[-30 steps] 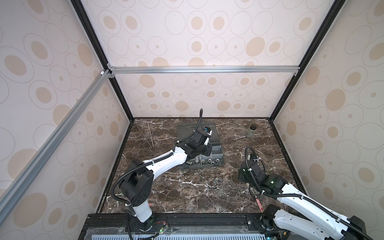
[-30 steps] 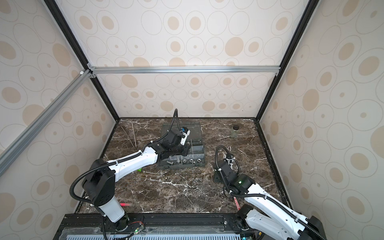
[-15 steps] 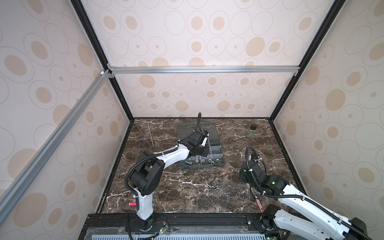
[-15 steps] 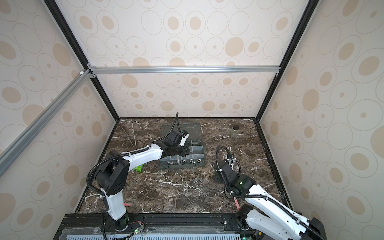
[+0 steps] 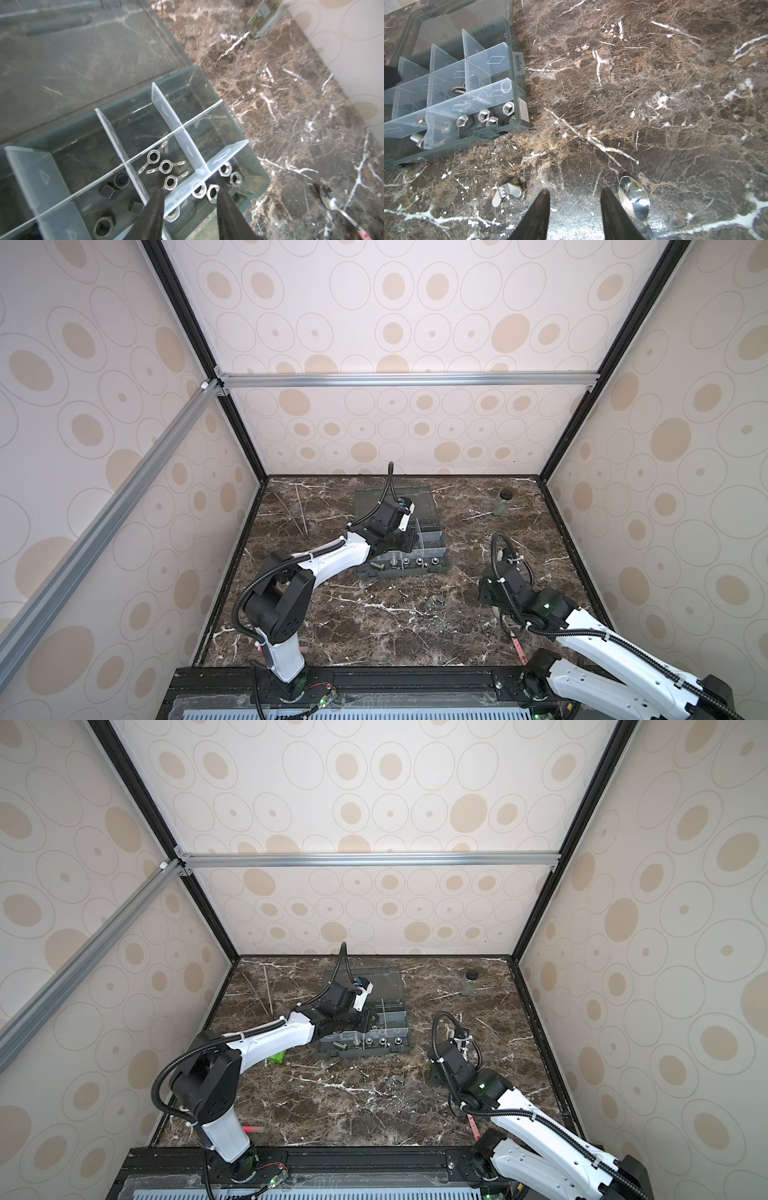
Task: Sort the screws and nuts into containers
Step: 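Open the left gripper to drop the wing nut into a compartment, then lower the right gripper onto the last wing nut while the left gripper draws back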
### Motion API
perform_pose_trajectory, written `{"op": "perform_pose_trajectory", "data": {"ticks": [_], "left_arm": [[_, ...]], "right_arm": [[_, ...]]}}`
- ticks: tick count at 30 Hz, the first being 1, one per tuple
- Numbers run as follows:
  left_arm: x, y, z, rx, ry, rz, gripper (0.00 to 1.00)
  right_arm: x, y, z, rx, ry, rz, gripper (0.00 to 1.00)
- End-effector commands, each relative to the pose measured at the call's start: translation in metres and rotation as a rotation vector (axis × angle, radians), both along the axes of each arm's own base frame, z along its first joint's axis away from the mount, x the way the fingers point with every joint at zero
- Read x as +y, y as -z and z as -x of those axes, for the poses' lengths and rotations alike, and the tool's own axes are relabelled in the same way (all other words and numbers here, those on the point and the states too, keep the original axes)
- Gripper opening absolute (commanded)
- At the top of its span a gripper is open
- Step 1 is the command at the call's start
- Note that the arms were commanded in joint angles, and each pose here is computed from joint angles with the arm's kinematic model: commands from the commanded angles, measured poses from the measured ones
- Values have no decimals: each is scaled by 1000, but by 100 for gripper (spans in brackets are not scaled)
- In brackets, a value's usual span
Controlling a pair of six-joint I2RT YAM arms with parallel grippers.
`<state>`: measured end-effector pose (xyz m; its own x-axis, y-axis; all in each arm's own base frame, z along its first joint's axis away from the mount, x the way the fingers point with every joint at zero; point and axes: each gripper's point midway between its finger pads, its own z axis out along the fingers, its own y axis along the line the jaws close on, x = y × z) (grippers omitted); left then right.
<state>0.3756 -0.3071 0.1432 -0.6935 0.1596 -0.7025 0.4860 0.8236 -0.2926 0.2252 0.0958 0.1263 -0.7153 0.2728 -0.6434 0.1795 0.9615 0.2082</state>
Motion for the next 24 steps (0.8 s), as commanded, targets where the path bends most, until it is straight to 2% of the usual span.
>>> {"op": "perform_pose_trajectory", "data": {"ticks": [1, 12, 18, 24], "left_arm": [[8, -27, -1, -67, -21, 61, 42], [62, -66, 21, -211, -87, 109, 45], [84, -78, 33, -283, -114, 127, 47], [103, -70, 41, -279, -153, 112, 47]], "right_arm": [[-5, -1, 1, 5, 19, 9, 44], [6, 9, -1, 23, -35, 0, 44], [28, 20, -4, 66, -138, -10, 44], [60, 36, -7, 129, -276, -41, 44]]}}
